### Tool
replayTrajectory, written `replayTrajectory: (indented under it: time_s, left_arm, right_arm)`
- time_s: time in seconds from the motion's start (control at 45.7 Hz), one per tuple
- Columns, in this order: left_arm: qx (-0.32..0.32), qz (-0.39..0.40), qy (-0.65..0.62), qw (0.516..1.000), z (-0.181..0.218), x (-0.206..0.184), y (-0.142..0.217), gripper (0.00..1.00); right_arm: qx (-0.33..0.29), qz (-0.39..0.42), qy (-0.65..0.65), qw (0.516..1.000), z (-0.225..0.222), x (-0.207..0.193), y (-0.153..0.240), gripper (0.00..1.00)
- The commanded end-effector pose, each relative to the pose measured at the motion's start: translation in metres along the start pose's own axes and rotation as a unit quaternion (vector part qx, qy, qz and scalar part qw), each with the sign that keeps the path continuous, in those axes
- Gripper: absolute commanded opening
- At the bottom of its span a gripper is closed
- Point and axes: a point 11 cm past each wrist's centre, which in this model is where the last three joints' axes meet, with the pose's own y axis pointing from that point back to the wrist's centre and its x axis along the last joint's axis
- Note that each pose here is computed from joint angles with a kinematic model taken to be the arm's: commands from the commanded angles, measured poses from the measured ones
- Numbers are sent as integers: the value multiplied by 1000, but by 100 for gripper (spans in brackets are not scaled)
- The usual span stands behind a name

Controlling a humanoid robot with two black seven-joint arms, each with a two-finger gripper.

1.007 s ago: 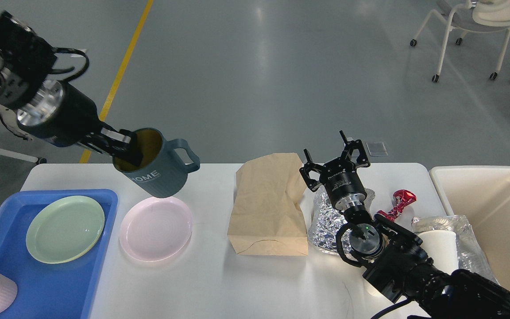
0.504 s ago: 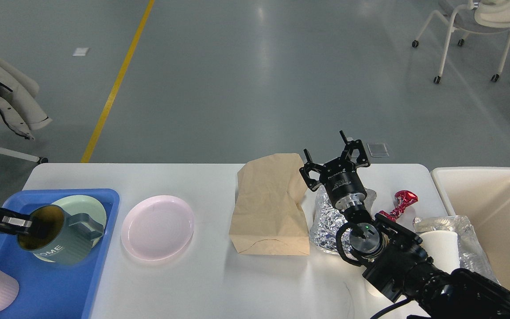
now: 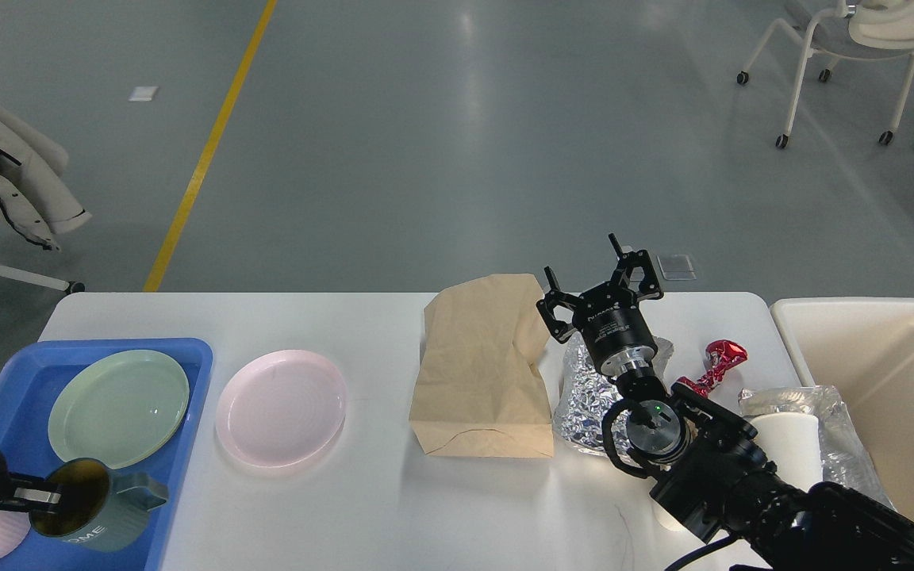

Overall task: Tidy desktop
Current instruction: 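Lower the dark mug onto the blue tray beside the pink mug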

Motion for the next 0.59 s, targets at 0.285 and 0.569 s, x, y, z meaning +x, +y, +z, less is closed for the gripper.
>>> replayTrajectory:
  time_s: [0.285, 0.569]
  left_arm:
    - [14, -15, -1, 1000, -14, -14, -20, 13]
    - [-25, 0, 2, 1000, -2, -4, -19, 75]
  right_arm:
    - [0, -1, 0, 1000, 0, -1, -1, 100]
    - [0, -1, 0, 1000, 0, -1, -1, 100]
